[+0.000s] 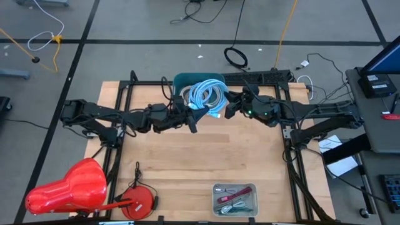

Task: Pick & Place USB Port
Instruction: Put the blue HDMI cable into the blue bin

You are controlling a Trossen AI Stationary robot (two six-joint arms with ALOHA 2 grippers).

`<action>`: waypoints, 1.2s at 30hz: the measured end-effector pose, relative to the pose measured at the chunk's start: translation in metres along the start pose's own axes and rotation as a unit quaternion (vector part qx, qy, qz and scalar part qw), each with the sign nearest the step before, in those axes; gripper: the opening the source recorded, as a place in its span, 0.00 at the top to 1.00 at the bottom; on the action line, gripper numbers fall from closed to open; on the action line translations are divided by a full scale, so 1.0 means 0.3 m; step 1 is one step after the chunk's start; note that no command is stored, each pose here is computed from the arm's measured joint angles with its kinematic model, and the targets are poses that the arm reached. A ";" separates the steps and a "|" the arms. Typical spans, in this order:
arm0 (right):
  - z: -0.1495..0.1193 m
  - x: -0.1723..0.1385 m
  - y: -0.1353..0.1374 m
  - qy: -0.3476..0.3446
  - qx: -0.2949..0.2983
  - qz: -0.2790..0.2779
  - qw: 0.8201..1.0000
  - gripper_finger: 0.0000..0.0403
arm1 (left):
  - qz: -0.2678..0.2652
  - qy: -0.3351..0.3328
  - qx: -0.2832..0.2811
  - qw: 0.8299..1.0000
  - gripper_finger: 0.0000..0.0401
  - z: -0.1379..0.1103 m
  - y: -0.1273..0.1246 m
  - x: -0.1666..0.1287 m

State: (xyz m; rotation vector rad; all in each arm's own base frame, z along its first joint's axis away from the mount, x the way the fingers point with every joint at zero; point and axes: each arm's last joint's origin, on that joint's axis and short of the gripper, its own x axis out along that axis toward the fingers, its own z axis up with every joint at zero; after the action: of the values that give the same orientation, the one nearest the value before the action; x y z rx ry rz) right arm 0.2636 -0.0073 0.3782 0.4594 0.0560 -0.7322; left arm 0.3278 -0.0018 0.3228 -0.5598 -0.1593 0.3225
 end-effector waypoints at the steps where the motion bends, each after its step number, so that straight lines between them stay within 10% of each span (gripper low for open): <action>1: 0.002 0.000 0.001 0.000 -0.005 0.004 1.000 0.96 | 0.000 -0.001 -0.001 1.000 0.86 0.002 0.001 0.001; 15: 0.141 -0.210 -0.060 -0.004 0.011 0.148 0.989 0.62 | 0.045 -0.060 -0.166 0.983 0.86 0.130 0.170 0.047; 21: 0.119 -0.311 -0.047 0.056 -0.001 0.240 0.969 0.60 | 0.060 -0.009 -0.242 0.968 0.86 0.131 0.342 0.111; 36: -0.019 -0.341 0.098 0.101 -0.035 0.272 0.956 0.61 | 0.111 0.051 -0.339 0.933 0.86 -0.031 0.638 0.238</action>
State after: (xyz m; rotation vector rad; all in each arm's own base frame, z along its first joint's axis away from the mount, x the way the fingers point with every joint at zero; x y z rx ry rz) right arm 0.2070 0.0790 0.4055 0.4543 0.1407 -0.1392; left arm 0.3478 0.1710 0.2150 -1.2839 -0.1040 0.4601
